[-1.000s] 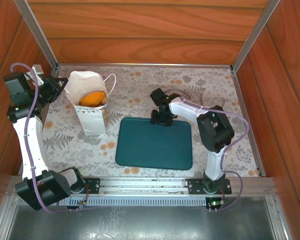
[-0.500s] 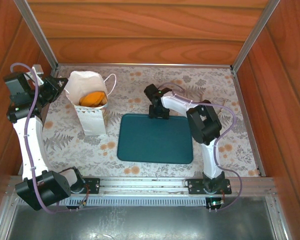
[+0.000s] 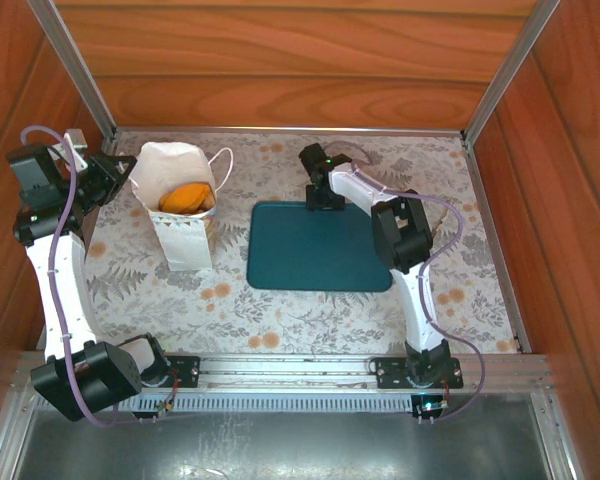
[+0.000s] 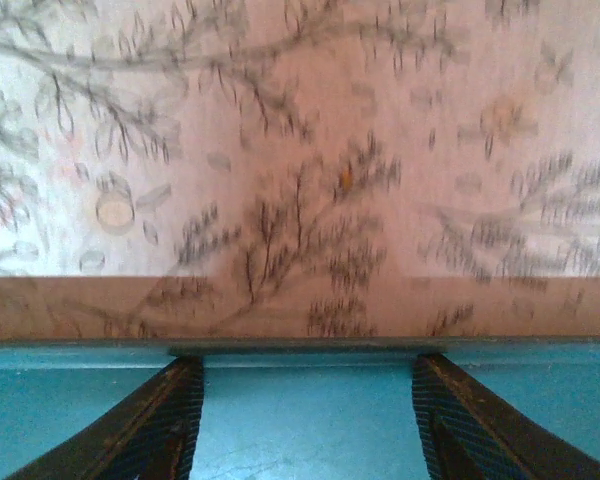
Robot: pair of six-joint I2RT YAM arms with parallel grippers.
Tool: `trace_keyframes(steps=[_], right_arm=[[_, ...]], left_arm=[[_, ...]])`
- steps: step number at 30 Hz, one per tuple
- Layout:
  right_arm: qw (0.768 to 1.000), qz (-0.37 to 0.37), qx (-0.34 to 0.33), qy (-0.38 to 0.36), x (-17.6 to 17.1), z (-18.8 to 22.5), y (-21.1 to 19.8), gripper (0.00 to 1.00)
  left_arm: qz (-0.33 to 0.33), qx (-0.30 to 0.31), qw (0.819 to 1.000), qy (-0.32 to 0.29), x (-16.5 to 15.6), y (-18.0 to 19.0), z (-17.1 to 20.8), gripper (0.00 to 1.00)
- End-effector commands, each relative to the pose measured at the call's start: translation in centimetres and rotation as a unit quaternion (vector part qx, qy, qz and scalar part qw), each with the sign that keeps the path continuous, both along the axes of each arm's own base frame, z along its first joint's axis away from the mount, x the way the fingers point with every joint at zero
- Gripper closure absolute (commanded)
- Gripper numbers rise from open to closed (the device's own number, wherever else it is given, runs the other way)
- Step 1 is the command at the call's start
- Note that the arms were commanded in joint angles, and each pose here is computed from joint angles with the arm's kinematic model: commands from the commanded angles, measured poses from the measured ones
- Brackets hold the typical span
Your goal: Take the fake bread out of the paper bag
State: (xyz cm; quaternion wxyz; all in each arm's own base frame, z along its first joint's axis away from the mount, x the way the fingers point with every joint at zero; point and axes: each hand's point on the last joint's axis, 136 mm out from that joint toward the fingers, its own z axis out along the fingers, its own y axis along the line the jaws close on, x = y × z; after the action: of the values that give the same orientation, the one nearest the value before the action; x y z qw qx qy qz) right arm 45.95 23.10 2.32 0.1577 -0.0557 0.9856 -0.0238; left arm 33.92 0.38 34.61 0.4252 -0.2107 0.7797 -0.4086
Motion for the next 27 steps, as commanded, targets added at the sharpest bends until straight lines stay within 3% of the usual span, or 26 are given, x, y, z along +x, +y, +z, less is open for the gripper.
trace_keyframes(steps=[1,11,27], right_arm=[[0.997,0.075,-0.017,0.001,1.5,-0.8,0.0,0.41],[0.999,0.03,0.01,0.005,2.6,-0.6,-1.0,0.4],[0.988,-0.148,0.049,0.022,2.7,-1.1,-3.6,0.4]], left_arm=[[-0.007,0.002,1.0,-0.018,-0.7,-0.3,1.8,1.0],[-0.008,0.0,1.0,-0.016,-0.4,-0.3,1.7,1.0],[-0.012,-0.003,1.0,-0.016,-0.8,-1.0,1.8,1.0]])
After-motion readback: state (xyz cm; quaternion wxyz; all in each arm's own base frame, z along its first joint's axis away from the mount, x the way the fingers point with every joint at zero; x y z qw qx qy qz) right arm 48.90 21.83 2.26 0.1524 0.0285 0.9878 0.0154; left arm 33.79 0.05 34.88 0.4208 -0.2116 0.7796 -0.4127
